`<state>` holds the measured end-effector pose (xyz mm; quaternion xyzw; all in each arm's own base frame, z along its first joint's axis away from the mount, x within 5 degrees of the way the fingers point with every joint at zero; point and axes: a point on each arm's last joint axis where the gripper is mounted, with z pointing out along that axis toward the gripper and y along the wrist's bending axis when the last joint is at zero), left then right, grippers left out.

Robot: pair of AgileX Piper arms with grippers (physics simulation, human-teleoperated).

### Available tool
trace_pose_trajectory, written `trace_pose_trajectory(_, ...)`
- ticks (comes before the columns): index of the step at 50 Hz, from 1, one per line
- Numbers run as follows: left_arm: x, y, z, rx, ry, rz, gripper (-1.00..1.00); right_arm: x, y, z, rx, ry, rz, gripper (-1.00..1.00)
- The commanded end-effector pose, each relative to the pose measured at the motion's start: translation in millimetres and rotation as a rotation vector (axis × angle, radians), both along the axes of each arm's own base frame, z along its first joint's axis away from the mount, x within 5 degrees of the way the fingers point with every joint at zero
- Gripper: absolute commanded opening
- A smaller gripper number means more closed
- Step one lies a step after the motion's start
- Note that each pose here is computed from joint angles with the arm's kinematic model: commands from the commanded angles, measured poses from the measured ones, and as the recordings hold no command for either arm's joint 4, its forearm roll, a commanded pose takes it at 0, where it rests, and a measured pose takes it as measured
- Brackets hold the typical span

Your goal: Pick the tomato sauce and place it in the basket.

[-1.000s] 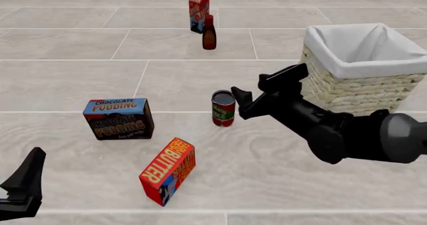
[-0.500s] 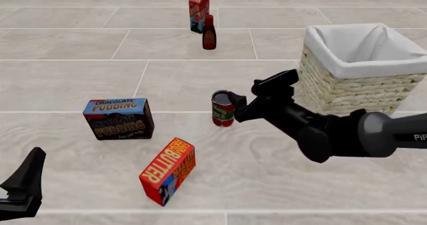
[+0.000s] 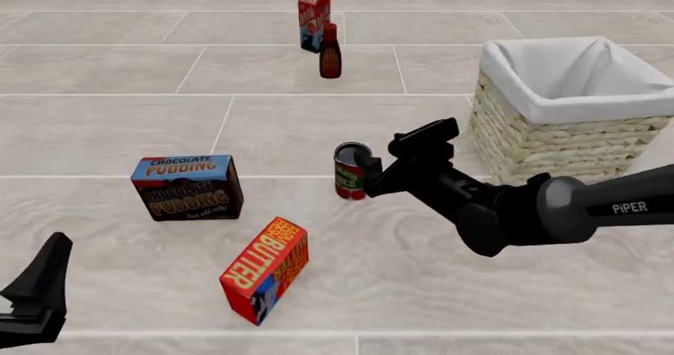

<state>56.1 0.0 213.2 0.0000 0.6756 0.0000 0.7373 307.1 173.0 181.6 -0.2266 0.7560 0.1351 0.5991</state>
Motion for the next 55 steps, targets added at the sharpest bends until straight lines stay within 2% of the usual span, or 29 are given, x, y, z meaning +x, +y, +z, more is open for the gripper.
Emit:
trace_pose_trajectory(1, 0.0, 0.0, 0.0, 0.000, 0.000, 0.000, 1.00, 3.7, 2.2, -9.4, 0.001, 0.013, -0.002, 1.00)
trace_pose_trajectory(55, 0.0, 0.0, 0.0, 0.000, 0.000, 0.000, 1.00, 19.0, 6.5, -36.5, -0.011, 0.052, -0.014, 1.00)
